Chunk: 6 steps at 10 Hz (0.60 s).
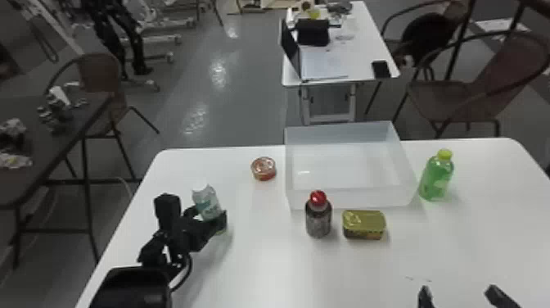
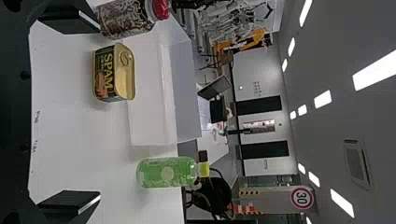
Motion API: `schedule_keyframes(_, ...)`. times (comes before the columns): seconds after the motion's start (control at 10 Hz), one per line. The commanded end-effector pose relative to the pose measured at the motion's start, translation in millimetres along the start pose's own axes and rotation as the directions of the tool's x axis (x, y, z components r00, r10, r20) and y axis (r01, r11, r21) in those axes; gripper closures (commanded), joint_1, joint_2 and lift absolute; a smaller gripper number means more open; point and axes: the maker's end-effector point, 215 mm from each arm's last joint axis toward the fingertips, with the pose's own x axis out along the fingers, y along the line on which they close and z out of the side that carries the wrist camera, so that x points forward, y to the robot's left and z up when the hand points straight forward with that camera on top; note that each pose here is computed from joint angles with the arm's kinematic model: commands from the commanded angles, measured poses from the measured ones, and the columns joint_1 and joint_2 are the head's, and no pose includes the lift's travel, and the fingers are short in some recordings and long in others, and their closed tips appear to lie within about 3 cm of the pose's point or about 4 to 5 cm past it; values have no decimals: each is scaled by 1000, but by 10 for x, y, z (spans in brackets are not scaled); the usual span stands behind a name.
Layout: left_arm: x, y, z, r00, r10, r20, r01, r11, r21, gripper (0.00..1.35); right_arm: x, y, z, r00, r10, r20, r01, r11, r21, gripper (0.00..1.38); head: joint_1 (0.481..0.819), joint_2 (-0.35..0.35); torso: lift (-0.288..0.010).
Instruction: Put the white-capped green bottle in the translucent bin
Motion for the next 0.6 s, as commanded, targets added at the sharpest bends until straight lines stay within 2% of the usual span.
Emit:
schedule_keyframes(0.0,0,-15,63,999,13,30,-13,1000,-2,898,-25,-52,-24,1000,-5,-7,5,1000,-7,65,695,189,-28)
schedule_keyframes(0.2,64,-136,259,998,-1,67,0,1000,15,898,-36,-72,-26,1000,3,-10,-3,1000,-15,65,695,182,-28)
schedule_keyframes(0.3,88,-214,423,998,-13,69,9,999,52,900,-38,-69,-34,1000,5,-11,-5,1000,-15,65,695,176,-28)
schedule_keyframes(0.5,128,-544,971,995,-59,77,46,985,166,901,-46,-63,-58,1000,7,-17,-8,1000,-14,67,695,152,-28)
